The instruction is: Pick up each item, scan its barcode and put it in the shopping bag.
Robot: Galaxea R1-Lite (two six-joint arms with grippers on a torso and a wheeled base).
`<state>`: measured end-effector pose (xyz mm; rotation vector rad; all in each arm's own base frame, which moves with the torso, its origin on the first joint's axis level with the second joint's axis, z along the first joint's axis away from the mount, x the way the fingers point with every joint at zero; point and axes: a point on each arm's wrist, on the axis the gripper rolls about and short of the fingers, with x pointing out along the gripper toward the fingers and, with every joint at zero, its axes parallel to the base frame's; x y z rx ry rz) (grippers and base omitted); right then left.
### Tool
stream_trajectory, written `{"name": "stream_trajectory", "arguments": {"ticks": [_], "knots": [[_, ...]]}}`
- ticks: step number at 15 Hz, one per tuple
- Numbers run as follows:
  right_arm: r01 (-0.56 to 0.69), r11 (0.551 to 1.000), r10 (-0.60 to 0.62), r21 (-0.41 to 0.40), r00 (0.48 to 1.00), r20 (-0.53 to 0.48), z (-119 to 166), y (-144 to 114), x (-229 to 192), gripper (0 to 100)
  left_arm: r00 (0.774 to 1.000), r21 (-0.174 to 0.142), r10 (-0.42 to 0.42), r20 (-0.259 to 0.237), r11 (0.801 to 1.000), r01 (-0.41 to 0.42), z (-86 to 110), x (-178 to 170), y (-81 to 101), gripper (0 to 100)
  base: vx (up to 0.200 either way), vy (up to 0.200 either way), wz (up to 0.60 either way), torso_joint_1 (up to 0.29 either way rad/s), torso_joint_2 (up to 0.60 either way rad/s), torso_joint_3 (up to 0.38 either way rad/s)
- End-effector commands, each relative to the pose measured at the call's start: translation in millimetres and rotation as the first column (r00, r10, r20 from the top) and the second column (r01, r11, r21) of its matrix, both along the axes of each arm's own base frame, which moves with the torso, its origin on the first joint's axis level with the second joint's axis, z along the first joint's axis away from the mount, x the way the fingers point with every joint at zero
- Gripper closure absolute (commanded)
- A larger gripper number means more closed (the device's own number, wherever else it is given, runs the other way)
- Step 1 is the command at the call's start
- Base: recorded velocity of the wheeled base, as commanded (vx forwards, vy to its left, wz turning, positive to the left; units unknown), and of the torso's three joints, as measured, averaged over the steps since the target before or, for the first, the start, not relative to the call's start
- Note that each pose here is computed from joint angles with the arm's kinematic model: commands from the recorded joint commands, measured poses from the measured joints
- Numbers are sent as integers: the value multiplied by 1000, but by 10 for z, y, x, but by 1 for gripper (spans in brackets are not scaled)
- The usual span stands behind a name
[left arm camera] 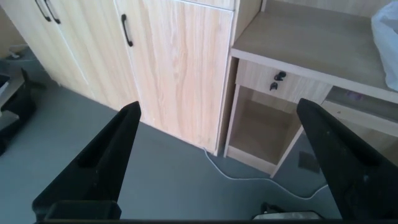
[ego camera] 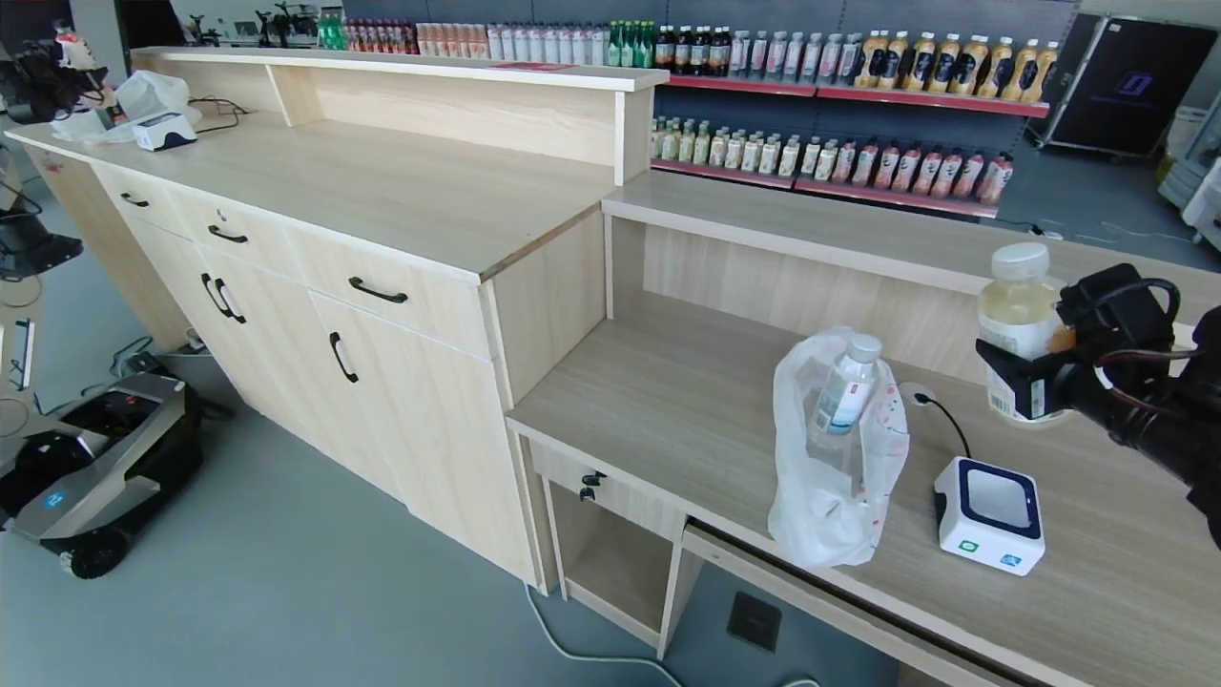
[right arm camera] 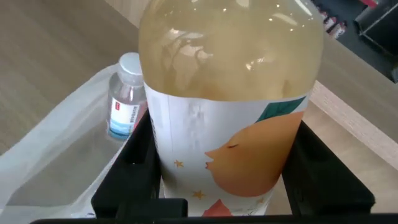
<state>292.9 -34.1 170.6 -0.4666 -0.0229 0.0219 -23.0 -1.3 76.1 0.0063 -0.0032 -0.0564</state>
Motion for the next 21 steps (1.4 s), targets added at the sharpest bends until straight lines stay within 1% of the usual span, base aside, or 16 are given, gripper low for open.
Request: {"name": "stream_trajectory", "arguments": {"ticks": [1,2,3,4,6,7,9,11,14,16,18,21], "knots": [[-59,998,60,7,998,-13,-56,197,78,100,1000,0,0,-3,1000,0,-1,1,0,0,0,0,600,12,2,2],[-89,996,89,17,996,-14,-73,276,94,100,1000,0,0,-1,1000,0,0,1,0,0,0,0,600,-2,-2,7],[-137,989,138,55,990,-26,-113,351,120,100,1000,0,0,-3,1000,0,-1,1,0,0,0,0,0,0,0,0],[-186,978,193,99,979,-68,-253,439,208,100,1000,0,0,-1,1000,0,0,1,0,0,0,0,0,0,0,0],[-178,977,196,119,966,-168,-604,442,365,100,1000,0,0,-3,1000,0,-1,1,0,0,0,0,0,0,0,0],[-169,978,192,126,961,-201,-757,433,431,100,1000,0,0,-1,1000,0,0,1,0,0,0,0,0,0,0,0],[-158,977,189,146,955,-230,-1012,413,539,100,1000,0,0,-1,1000,0,0,1,0,0,0,0,0,0,0,0],[-156,976,189,150,953,-238,-1208,414,608,100,1000,0,0,-1,1000,0,0,1,0,0,0,0,0,0,0,0],[-145,977,182,158,951,-250,-1387,387,697,100,1000,0,0,-1,1000,0,0,1,0,0,0,0,0,0,0,0],[-138,971,183,193,954,-239,-1482,382,750,100,1000,0,0,-1,1000,0,0,1,0,0,0,0,0,0,0,0],[-136,968,183,210,957,-223,-1506,381,832,100,1000,0,0,-1,1000,0,0,1,0,0,0,0,0,0,0,0],[-130,969,174,209,962,-210,-1481,347,851,100,1000,0,0,-3,1000,0,-1,1,0,0,0,0,0,0,0,0]]}}
